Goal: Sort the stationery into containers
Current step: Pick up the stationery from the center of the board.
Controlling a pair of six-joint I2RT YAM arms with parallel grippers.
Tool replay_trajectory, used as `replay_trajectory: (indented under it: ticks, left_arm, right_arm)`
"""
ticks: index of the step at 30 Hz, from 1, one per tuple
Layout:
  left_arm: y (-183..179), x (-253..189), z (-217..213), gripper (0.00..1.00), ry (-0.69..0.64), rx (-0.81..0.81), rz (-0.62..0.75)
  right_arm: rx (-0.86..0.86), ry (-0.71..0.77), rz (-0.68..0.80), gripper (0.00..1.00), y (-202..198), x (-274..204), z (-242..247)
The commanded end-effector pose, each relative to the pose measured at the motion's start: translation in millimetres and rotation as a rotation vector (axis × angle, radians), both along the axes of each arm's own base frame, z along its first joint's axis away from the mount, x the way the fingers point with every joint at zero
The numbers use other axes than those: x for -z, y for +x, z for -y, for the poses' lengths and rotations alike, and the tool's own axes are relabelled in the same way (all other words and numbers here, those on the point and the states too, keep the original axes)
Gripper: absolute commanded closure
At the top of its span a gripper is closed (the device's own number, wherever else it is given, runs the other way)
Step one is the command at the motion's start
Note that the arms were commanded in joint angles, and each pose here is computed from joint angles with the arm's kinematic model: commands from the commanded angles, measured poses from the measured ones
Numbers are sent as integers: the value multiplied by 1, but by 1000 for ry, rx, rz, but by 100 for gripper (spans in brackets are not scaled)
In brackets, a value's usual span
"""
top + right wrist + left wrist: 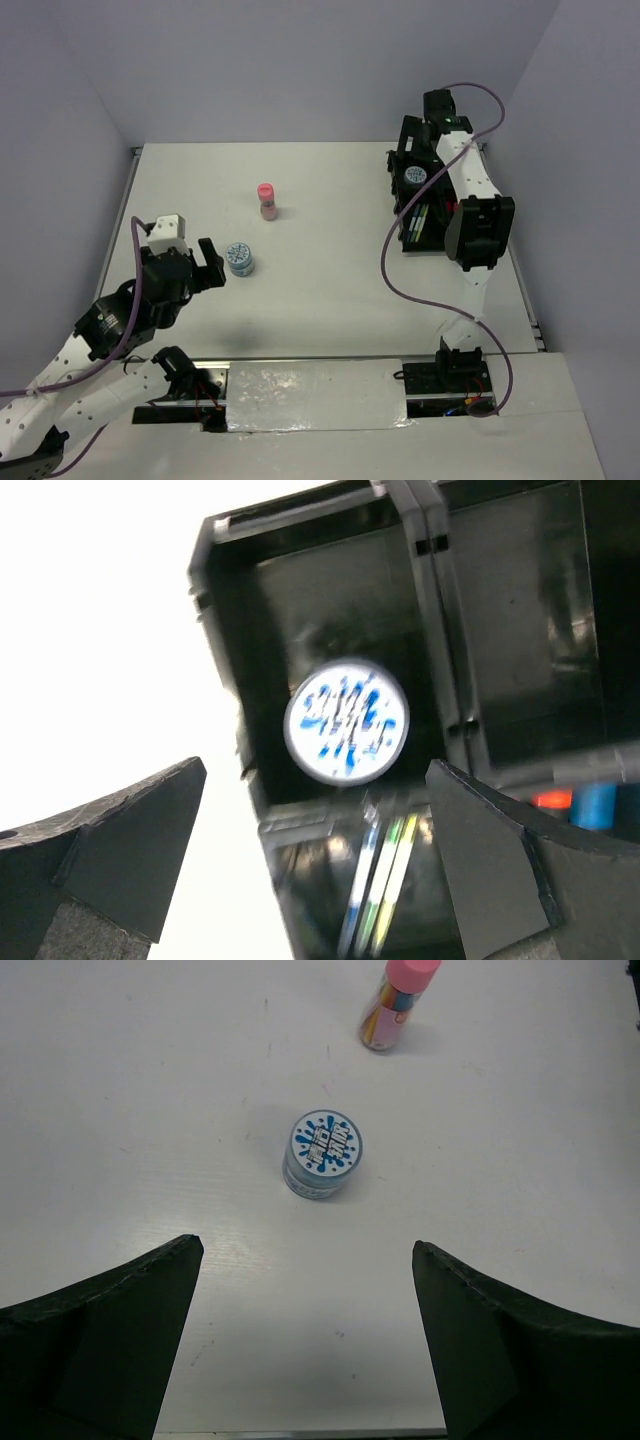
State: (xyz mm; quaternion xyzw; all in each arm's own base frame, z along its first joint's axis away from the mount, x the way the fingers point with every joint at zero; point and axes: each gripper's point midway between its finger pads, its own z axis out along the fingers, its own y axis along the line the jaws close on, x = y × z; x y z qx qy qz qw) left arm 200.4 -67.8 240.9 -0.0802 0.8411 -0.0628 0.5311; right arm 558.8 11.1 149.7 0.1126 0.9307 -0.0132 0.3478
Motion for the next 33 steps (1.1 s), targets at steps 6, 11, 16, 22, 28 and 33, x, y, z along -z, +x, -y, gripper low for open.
replay_trajectory:
  ticks: [6,11,16,22,28,33]
  left_arm:
    - [11,3,-86,1,61,-470,-34]
    - [9,10,-138,1,27,-711,-78]
    - [0,8,-147,1,25,-758,-64]
    - [16,11,-130,1,3,-632,-61]
    - [24,17,-121,1,13,-572,-90]
    - [24,15,-120,1,11,-564,-80]
  right_arm:
    - [-491,142,190,0,-96,-56,-222]
    - [-723,169,207,0,-163,-28,-357]
    - [-906,106,220,0,-216,-8,-452]
    - [-953,12,177,0,-219,30,-489]
    - [-972,2,132,2,-219,55,-496]
    - [-1018,44,90,8,-231,61,-502]
